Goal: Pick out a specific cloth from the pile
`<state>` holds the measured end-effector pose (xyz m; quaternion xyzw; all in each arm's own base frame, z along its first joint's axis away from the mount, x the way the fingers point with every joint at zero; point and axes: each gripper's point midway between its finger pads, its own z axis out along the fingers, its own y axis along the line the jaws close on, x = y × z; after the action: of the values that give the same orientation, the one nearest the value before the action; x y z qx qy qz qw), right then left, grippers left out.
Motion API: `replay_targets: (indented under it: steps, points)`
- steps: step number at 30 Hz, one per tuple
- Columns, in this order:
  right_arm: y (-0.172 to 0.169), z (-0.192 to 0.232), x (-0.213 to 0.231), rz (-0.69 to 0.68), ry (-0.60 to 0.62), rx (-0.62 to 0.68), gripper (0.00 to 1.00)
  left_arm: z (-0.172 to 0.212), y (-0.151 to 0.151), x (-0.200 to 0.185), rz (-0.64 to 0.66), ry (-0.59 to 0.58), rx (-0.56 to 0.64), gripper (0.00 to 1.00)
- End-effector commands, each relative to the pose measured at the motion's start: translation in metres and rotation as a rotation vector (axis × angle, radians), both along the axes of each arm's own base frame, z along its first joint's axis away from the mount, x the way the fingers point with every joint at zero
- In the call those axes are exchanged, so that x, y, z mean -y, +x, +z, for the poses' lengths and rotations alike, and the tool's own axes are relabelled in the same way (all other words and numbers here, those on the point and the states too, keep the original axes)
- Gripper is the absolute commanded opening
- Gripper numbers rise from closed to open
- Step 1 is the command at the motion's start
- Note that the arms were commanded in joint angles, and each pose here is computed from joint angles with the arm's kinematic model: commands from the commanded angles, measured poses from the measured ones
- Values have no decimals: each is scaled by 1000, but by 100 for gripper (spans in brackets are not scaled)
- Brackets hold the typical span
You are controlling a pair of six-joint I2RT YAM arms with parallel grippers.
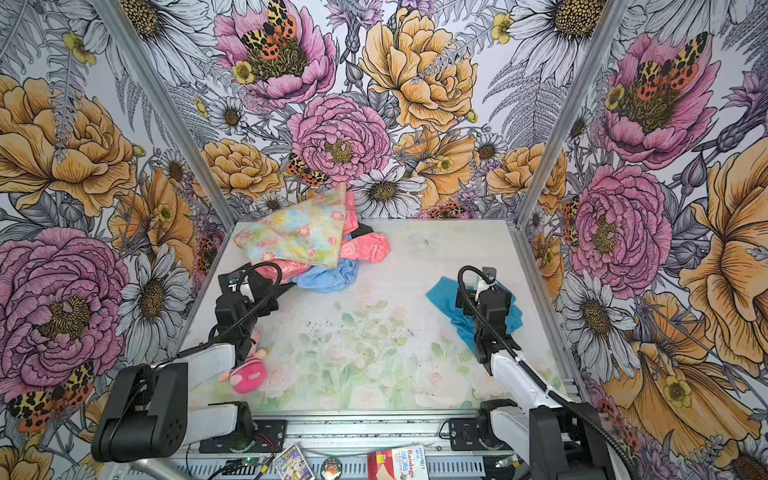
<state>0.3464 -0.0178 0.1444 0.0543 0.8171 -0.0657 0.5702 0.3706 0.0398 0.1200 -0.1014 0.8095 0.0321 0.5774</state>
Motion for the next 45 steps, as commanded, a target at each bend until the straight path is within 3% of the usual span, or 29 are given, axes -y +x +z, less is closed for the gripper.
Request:
replay_targets:
  steps: [1,9,19,27,45]
  points:
    - [11,8,-2,22,7,58,100,31,22,-3,-10,1,123,99]
    - [39,-8,0,39,-12,42,99,10,39,18,-94,33,109,99]
    - [66,-26,-5,88,-21,22,99,9,35,16,-60,51,142,99]
    - [57,-34,7,68,33,67,100,9,35,16,-58,54,141,99]
    - [57,-32,5,68,18,77,99,9,35,16,-63,47,144,99]
